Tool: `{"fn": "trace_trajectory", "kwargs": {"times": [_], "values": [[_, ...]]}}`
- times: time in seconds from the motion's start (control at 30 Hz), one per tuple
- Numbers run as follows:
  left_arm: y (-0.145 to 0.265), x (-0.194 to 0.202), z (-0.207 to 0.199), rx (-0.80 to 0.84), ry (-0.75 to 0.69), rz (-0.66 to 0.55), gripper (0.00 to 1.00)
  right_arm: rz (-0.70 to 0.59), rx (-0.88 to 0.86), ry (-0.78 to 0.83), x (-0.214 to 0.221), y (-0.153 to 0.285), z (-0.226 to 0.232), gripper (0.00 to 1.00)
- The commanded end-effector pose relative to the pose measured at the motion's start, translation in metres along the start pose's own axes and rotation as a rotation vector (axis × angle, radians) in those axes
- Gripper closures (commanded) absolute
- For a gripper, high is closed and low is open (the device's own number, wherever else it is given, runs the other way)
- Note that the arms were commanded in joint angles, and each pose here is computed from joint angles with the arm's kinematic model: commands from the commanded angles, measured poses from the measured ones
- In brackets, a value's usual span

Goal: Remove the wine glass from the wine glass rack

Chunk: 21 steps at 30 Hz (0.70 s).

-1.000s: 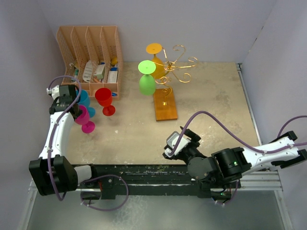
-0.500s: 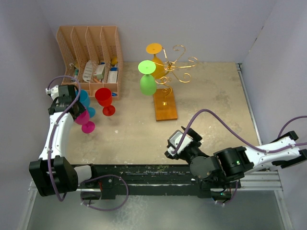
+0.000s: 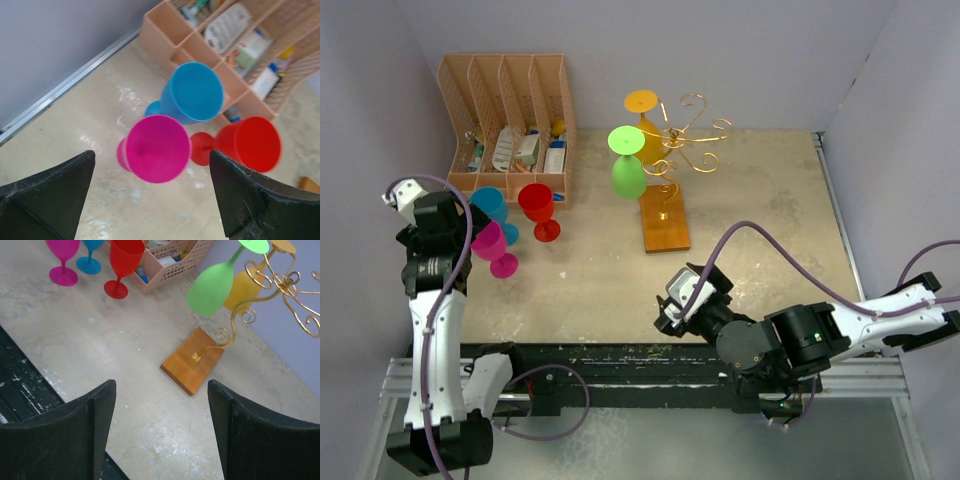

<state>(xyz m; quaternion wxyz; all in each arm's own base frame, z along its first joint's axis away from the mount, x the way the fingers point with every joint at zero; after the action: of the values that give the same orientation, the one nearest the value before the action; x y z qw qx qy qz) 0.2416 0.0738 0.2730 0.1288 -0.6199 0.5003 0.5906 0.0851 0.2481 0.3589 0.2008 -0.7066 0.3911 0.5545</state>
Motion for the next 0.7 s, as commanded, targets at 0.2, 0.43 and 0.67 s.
{"fn": "trace_trajectory", "kwargs": {"times": [0.2, 0.43, 0.67], "values": [[0.030, -0.007, -0.061, 0.431, -0.065, -0.061, 0.09, -0.078, -0.035, -0.349, -0.103, -0.075, -0.075, 0.23], [0.062, -0.005, -0.088, 0.675, -0.123, -0.103, 0.22, -0.081, -0.241, -0.704, -0.154, -0.161, -0.142, 0.30], [0.074, 0.002, -0.098, 0.754, -0.141, -0.092, 0.23, -0.015, -0.397, -1.034, -0.124, -0.209, -0.195, 0.42]]}}
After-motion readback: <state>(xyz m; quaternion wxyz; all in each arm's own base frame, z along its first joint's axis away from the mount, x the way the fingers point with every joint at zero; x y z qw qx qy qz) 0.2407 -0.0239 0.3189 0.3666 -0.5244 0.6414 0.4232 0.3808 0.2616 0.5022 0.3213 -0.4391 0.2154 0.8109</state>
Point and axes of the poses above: each gripper's point midway between its finger pads, its own y axis back along the fingers, its own z axis along the line the jaws close on, x = y × z, the point moved 2 cm from there along y, back along the fingers, and after that the axes turned 4 degrees about -y, right-handed, at the moved point
